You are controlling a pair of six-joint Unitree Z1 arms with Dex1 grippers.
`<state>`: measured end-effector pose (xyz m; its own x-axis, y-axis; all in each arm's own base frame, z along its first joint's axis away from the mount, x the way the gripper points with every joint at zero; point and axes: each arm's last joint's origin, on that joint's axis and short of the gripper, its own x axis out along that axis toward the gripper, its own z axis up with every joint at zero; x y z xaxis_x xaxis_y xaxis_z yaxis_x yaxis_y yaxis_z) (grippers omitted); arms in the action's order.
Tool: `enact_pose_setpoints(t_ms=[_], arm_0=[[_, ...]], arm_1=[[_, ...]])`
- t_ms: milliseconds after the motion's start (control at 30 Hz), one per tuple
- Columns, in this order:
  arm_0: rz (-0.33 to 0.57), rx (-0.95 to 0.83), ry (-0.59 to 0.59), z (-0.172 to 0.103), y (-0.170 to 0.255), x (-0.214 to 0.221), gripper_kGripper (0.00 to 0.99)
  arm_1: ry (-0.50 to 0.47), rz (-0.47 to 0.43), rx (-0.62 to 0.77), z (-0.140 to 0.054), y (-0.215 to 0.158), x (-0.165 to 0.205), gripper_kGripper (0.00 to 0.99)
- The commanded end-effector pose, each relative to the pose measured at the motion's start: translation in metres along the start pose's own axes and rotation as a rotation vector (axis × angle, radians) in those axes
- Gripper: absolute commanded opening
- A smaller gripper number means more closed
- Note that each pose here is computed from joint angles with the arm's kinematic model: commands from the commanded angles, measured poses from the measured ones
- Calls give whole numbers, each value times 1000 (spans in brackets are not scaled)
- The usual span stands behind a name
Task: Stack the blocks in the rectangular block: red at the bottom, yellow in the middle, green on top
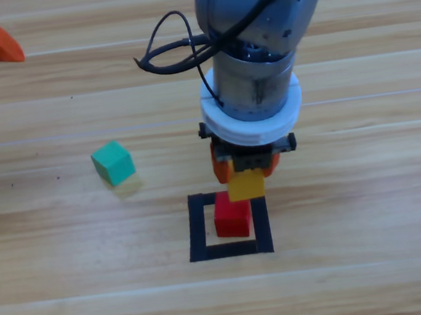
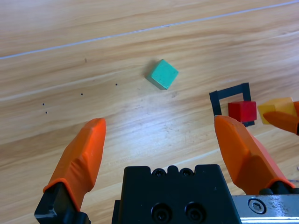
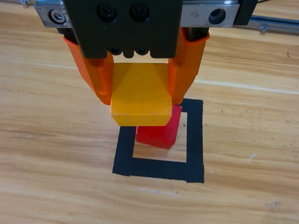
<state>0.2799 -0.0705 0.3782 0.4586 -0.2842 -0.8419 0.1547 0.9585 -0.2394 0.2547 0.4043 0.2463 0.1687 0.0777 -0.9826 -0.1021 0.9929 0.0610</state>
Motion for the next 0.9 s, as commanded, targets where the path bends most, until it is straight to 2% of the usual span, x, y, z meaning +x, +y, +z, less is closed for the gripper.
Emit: enact_pose_setpoints(t_ms=[33, 100, 333, 900], arm_0=[[-7, 18, 7, 0, 3, 5, 990], [-11, 34, -29, -3, -2, 5, 989], [-56, -1, -29, -7, -6, 9, 990], [-52, -10, -34, -19, -7, 17, 989]], arm_1=[[66, -42, -29, -9, 19, 41, 20], [66, -40, -29, -9, 19, 42, 20], [73, -36, -24, -10, 23, 45, 20], [53, -50, 11, -15, 32, 52, 21]])
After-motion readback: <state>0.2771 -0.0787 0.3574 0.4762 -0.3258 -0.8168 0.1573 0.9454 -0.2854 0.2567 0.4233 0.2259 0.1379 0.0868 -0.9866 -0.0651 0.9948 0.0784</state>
